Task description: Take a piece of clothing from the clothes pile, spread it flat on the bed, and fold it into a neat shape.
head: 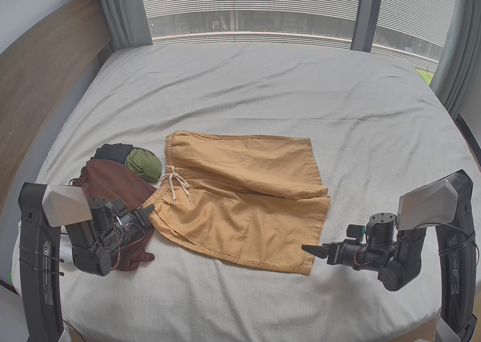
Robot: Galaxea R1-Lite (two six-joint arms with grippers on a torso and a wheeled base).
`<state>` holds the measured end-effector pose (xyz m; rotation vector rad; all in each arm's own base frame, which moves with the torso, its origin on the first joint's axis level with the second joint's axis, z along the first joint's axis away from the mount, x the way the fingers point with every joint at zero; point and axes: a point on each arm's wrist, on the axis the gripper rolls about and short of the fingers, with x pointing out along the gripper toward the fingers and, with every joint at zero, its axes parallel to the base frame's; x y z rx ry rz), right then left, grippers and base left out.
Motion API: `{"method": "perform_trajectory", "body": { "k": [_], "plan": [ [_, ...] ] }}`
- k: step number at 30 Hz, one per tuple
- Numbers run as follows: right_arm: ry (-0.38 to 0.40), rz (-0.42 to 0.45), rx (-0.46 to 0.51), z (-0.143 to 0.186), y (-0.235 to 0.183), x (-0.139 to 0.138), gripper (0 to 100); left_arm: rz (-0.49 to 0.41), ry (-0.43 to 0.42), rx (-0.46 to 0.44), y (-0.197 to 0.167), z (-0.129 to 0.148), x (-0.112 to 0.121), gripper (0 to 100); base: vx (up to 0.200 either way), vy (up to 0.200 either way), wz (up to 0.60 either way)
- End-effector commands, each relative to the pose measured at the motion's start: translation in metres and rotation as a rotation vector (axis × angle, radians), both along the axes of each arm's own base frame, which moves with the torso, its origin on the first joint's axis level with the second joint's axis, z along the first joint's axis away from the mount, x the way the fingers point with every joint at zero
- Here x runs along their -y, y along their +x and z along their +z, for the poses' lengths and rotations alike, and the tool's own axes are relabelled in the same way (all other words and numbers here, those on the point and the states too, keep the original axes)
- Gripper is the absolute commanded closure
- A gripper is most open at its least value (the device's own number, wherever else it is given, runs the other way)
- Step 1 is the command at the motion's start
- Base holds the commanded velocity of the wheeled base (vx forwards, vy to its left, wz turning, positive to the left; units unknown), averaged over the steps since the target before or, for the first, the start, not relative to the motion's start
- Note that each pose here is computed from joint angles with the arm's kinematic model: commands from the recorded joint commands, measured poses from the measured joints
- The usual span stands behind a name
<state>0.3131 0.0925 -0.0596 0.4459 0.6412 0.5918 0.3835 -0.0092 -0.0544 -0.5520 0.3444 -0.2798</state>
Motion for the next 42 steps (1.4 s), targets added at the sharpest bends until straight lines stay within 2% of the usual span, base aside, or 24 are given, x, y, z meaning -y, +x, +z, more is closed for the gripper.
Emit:
{"method": "perform_trajectory", "body": {
  "k": [1,5,21,28,42],
  "plan": [
    [-0.020,0.012,-0.075,-0.010,-0.010,-0.001,0,-0.005,0.002,0.003,0.000,0.001,0.001,100,0.000,0.000,0.00],
    [-0.037,0.038,-0.131,-0.014,-0.020,-0.007,0,-0.005,0.002,0.004,0.000,0.001,0.001,100,0.000,0.000,0.00],
    [-0.027,0.097,-0.144,-0.017,-0.026,-0.023,0,-0.005,0.005,0.010,0.001,0.001,0.001,100,0.000,0.000,0.00],
    [0.025,0.087,-0.161,-0.013,-0.027,-0.031,0,-0.005,0.007,0.012,0.002,0.002,0.001,100,0.000,0.000,0.00],
    [0.030,0.088,-0.149,-0.013,-0.027,-0.033,0,-0.005,0.008,0.011,0.002,0.001,0.001,100,0.000,0.000,0.00]
  ]
}}
